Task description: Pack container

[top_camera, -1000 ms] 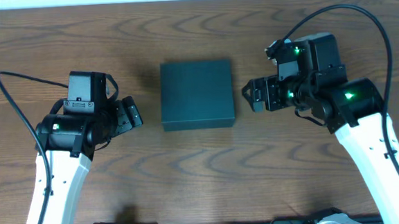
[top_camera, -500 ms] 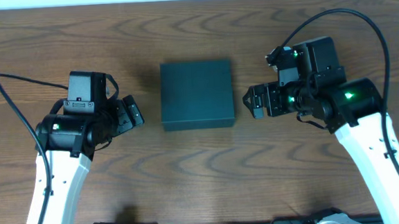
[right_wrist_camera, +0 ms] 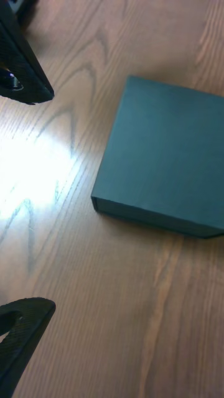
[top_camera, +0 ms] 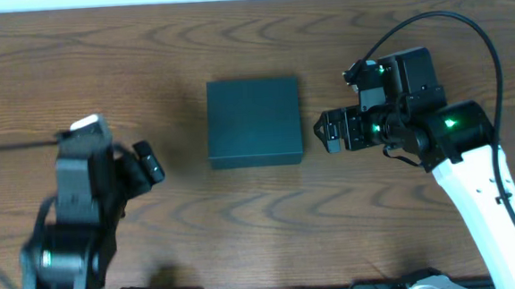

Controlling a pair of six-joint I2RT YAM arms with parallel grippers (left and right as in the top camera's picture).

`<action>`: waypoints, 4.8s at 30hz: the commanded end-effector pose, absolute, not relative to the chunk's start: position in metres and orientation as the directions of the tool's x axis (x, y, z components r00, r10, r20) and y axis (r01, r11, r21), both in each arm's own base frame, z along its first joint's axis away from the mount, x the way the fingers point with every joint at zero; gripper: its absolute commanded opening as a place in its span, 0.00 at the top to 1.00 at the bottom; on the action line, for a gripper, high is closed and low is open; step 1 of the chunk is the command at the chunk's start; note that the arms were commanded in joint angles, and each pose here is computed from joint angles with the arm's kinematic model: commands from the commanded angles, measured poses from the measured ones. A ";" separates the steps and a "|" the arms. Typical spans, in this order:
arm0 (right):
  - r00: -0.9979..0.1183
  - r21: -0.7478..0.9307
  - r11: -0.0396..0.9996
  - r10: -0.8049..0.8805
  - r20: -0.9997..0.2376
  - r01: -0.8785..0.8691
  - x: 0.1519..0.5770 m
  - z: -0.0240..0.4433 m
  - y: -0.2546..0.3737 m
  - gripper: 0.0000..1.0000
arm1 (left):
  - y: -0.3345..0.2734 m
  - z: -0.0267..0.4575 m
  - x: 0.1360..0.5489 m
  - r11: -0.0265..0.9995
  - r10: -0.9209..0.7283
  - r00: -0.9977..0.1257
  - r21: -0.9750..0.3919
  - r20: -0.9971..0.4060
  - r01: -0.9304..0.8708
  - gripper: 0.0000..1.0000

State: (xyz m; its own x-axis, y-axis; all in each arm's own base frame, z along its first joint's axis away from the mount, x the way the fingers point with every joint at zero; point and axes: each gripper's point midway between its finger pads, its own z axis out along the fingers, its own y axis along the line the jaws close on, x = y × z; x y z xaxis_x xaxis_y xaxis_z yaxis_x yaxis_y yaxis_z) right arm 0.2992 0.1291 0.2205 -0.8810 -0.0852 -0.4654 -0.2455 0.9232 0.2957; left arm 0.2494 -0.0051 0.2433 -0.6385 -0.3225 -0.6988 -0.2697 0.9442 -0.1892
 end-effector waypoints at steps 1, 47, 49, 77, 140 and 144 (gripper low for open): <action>-0.879 0.286 0.922 -0.105 -0.466 -0.262 0.299 0.219 0.131 0.01 | 0.015 0.224 0.233 0.956 -0.247 -0.598 -0.092 -0.762 -0.278 0.05; -0.879 0.286 0.922 -0.105 -0.466 -0.262 0.299 0.219 0.131 0.01 | 0.024 0.096 0.207 0.951 -0.279 -0.407 -0.192 -0.870 -0.240 0.05; -0.879 0.286 0.922 -0.105 -0.466 -0.262 0.299 0.219 0.131 0.01 | 0.024 0.096 0.207 0.951 -0.279 -0.407 -0.192 -0.870 -0.240 0.05; -0.420 -0.046 0.972 -0.141 -0.896 -0.230 0.261 0.184 0.047 0.01 | 0.024 0.096 0.207 0.951 -0.279 -0.407 -0.192 -0.870 -0.240 0.05; -0.190 -0.033 0.986 -0.065 -0.980 -0.165 0.234 0.146 0.033 0.01 | 0.018 0.096 0.208 0.958 -0.267 -0.416 -0.192 -0.869 -0.214 0.05; -0.190 -0.033 0.986 -0.065 -0.980 -0.165 0.234 0.146 0.033 0.01 | 0.018 0.096 0.208 0.958 -0.267 -0.416 -0.192 -0.869 -0.214 0.05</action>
State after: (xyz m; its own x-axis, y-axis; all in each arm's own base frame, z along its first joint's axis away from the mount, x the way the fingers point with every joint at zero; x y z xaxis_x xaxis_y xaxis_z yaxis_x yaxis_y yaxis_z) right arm 0.2336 0.0366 0.1463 -0.1891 -0.0786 -0.9788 -0.1834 0.9821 -0.0434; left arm 0.2077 0.0191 0.1006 -0.4054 -0.2894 -0.8671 -0.2256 0.9509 -0.2119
